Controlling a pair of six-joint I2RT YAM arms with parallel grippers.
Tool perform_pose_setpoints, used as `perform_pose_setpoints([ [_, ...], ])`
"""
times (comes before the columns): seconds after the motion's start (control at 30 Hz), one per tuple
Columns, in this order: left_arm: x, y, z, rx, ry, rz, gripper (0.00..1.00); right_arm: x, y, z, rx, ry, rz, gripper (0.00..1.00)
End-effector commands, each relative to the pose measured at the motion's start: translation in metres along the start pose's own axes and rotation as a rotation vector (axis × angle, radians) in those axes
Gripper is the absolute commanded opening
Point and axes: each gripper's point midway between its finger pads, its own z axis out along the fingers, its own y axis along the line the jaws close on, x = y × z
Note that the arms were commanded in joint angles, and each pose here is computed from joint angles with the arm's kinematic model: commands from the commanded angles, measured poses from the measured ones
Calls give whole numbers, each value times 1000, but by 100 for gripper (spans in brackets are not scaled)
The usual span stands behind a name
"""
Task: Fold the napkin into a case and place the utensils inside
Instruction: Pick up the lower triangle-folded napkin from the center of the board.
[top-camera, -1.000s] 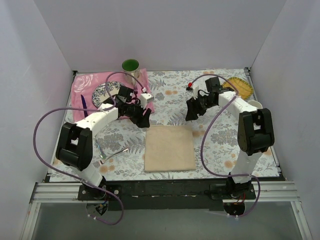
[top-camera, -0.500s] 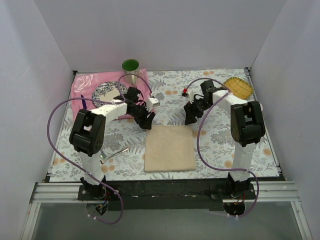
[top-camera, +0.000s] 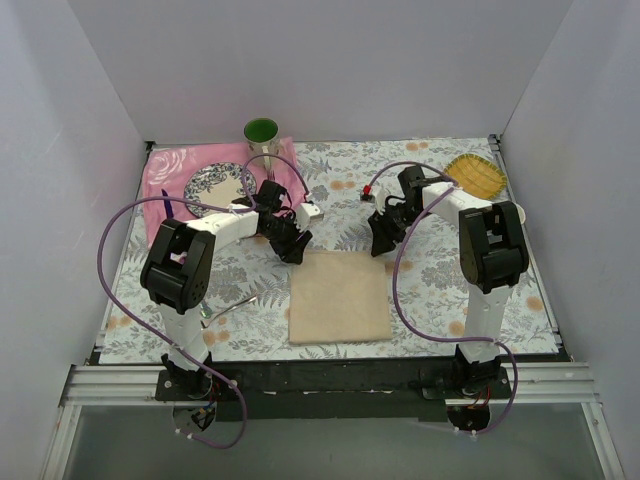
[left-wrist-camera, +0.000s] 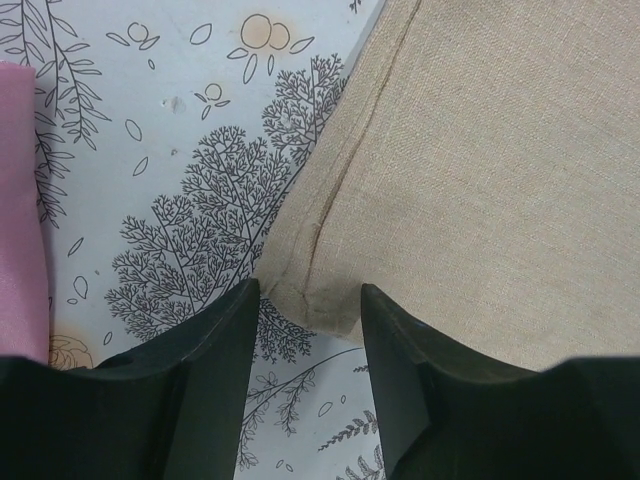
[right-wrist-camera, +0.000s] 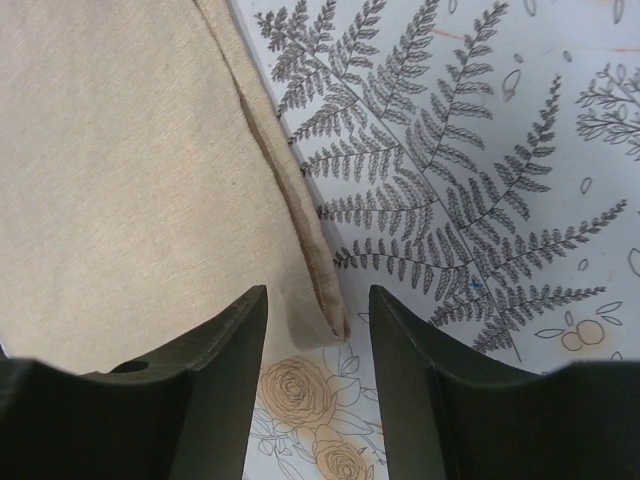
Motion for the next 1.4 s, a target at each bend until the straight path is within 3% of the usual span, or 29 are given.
perform_pose_setpoints([
  [0.0, -7, 2, -4, -17, -18, 22, 43, 2, 12, -1, -70, 13, -17, 52],
  [0.33, -12, 15, -3, -48, -28, 22, 43, -3, 9, -2, -82, 20, -21, 44],
  [0.6, -22, 29, -7, -83, -64, -25, 50, -4, 8, -1, -90, 26, -15, 39],
  [0.73, -18, 17, -4, -5, -41, -8, 51, -5, 7, -1, -92, 25, -10, 38],
  [1.1, 0, -13, 0, 132, -3, -29, 37, -4, 8, 0, -99, 28, -7, 32],
  [1.37, -21, 17, -1, 11, -70, -61, 30, -11, 3, -1, -84, 14, -21, 20],
])
